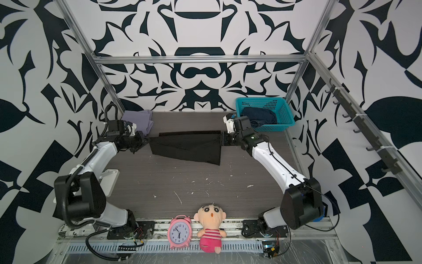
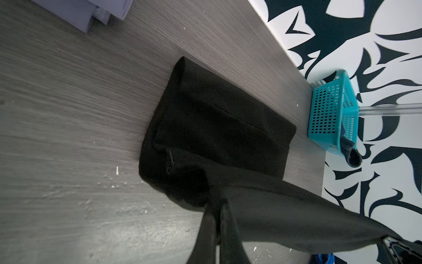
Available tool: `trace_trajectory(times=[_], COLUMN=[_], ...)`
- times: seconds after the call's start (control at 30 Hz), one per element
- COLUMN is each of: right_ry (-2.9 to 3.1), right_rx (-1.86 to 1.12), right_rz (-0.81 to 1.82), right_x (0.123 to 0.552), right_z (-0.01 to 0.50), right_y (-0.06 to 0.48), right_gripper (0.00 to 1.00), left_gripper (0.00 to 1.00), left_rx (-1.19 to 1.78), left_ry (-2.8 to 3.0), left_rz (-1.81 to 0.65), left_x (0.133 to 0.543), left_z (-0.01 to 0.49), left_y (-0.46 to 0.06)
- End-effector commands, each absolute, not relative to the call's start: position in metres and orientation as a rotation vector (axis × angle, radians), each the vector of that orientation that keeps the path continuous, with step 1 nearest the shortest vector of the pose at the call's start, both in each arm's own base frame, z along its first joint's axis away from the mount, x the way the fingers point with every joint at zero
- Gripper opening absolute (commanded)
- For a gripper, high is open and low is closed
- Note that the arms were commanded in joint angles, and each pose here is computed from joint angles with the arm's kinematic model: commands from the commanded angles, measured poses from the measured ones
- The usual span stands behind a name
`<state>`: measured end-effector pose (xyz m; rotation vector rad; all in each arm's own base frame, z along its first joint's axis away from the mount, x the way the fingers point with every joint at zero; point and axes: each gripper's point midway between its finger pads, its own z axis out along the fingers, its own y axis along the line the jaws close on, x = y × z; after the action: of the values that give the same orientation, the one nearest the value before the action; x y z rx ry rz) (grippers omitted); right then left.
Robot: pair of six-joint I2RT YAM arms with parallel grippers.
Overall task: Fold and stack skirts
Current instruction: Fold the skirt at the center of the table.
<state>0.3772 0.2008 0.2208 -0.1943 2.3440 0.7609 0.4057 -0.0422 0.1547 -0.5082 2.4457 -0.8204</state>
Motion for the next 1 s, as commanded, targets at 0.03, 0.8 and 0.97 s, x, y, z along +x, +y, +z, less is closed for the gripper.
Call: trace_trajectory(times=[0.03, 0.8, 0.97], right_ry=[2.353, 2.476, 2.481], right_rx=[-0.094, -0.023, -0.004], right_rz=[0.565, 0.451, 0.41], right_x=[0.417, 0.473, 0.505], right_z=[0.207, 0.148, 0.145], right_y=[0.169, 0.161, 0.155], right_gripper=[0.0, 0.04, 0.5], left_gripper=[0.0, 0.13, 0.56], left_rx=[-0.56, -0.562, -0.573], left_ry=[2.442, 2.566, 2.505], left_rz=[-0.715, -0.667, -0.598], left_x=[0.431, 0.476, 0.494], left_z=[0.135, 0.099, 0.122], left_y=[-0.016, -0.005, 0.006])
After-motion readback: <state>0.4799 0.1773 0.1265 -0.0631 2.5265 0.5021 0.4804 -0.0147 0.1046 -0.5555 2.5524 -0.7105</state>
